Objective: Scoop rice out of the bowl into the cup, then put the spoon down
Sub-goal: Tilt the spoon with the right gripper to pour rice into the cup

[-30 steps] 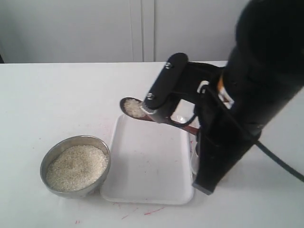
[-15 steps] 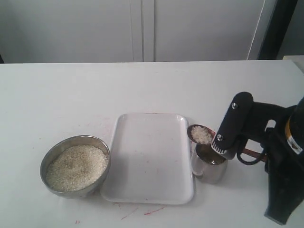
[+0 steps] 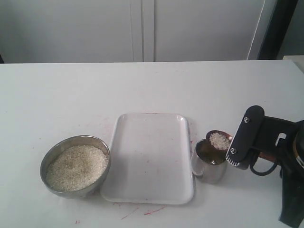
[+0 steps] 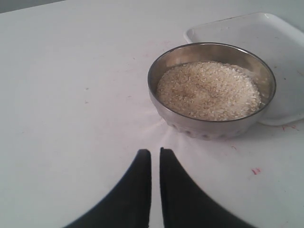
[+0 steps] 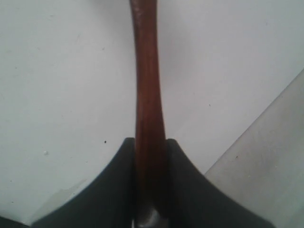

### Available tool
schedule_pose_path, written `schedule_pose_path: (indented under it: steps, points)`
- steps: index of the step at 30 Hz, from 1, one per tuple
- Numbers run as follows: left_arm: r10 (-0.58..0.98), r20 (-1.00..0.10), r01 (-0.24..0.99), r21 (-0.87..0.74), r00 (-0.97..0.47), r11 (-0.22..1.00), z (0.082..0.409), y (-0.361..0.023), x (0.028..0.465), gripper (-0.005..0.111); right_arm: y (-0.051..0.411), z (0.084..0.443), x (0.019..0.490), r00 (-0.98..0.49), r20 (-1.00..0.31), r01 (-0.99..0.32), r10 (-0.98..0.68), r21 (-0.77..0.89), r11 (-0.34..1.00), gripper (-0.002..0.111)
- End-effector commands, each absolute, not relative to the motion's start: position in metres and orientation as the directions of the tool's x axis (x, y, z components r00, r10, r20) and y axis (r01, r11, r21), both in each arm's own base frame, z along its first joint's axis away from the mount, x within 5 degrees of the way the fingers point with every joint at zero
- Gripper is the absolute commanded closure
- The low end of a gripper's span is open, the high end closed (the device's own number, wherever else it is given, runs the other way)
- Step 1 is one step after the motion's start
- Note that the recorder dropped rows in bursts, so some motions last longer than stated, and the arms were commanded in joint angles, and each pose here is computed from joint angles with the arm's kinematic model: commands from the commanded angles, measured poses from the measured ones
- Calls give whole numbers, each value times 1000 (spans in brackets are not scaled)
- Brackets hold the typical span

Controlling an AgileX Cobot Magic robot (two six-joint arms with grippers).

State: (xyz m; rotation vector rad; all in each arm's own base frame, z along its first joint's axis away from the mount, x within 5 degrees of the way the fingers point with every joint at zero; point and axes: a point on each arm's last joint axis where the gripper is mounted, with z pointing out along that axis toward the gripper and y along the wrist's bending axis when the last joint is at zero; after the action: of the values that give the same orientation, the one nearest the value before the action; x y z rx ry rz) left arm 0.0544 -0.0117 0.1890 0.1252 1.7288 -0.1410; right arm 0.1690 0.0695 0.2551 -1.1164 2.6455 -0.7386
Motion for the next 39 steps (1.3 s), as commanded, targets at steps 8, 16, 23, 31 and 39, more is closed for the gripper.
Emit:
schedule_pose_path:
  steps: [8,16,23,31,39]
  points:
    - [-8,-987,172,-36,-159,984,191,-12,54,92,64,259,175,-703,33,-590,-710,-585,557,108]
    - [-8,-987,172,-36,-159,984,191,-12,54,92,69,243,187,-704,116,-611,-700,-601,515,108]
    - [-8,-987,172,-36,-159,984,191,-12,54,92,74,228,196,-688,201,-650,-698,-599,468,108]
    - [-8,-987,172,-36,-159,984,191,-12,54,92,74,226,201,-671,228,-656,-705,-626,422,108]
    - [-8,-987,172,-36,-159,984,191,-12,54,92,73,231,209,-562,294,-704,-773,-660,261,108]
